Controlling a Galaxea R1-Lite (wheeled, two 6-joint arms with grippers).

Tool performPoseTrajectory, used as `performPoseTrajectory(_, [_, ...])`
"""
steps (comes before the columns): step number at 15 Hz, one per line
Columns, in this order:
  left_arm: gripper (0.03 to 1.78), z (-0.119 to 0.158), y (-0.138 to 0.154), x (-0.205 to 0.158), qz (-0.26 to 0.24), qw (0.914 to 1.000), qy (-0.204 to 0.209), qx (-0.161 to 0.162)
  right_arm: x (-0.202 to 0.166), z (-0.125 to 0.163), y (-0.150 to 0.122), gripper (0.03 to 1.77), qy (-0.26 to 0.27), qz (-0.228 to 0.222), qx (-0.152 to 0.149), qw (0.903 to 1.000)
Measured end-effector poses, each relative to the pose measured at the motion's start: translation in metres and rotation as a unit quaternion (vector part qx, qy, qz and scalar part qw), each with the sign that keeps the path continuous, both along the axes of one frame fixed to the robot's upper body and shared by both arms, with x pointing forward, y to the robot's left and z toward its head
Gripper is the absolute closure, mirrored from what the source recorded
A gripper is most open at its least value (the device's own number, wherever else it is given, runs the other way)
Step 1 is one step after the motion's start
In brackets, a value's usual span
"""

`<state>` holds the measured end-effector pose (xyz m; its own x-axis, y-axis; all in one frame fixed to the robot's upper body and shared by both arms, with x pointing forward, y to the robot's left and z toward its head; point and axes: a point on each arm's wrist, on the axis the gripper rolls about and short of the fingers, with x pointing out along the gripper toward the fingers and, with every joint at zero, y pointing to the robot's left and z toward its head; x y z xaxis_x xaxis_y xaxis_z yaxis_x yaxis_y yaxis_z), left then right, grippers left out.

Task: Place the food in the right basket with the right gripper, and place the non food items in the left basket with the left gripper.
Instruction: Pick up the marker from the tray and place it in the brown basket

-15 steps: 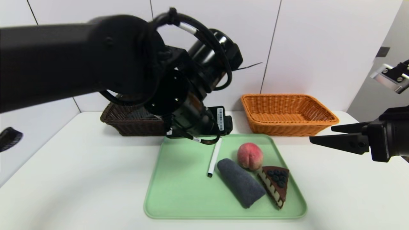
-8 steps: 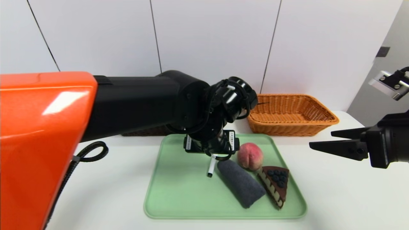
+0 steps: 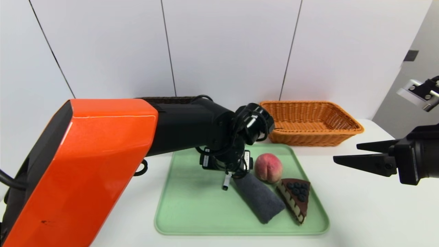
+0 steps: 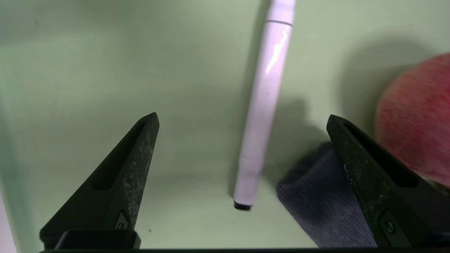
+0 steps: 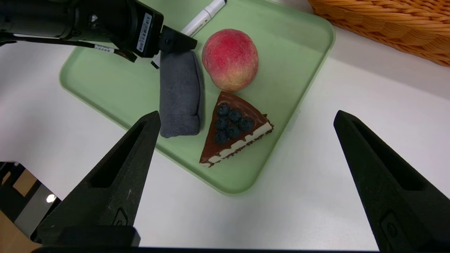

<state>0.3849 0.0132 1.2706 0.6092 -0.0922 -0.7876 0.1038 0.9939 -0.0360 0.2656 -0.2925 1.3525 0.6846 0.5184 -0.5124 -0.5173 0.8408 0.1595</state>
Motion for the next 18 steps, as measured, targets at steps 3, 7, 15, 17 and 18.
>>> performPoseTrajectory(3, [0.12, -0.009, 0.002, 0.008, 0.008, 0.9999, 0.004, 0.011, -0.003, -0.002, 0.000, 0.10, 0.003, 0.000, -0.001, 1.0000])
performPoseTrajectory(7, [0.12, -0.018, 0.002, 0.011, 0.013, 0.9997, 0.010, 0.016, -0.006, -0.004, -0.001, 0.10, 0.003, 0.001, -0.001, 1.0000])
performPoseTrajectory(15, [0.96, -0.025, 0.000, 0.013, 0.010, 0.9995, 0.020, 0.021, -0.009, -0.003, -0.002, 0.10, -0.002, 0.001, -0.001, 1.0000])
performPoseTrajectory(17, [1.18, -0.025, 0.000, 0.012, 0.007, 0.9995, 0.024, 0.018, -0.009, -0.003, -0.002, 0.10, -0.002, 0.001, 0.000, 1.0000])
performPoseTrajectory(18, [1.49, -0.025, 0.000, 0.012, 0.006, 0.9995, 0.025, 0.019, -0.010, -0.002, -0.002, 0.10, -0.003, 0.001, 0.000, 1.0000])
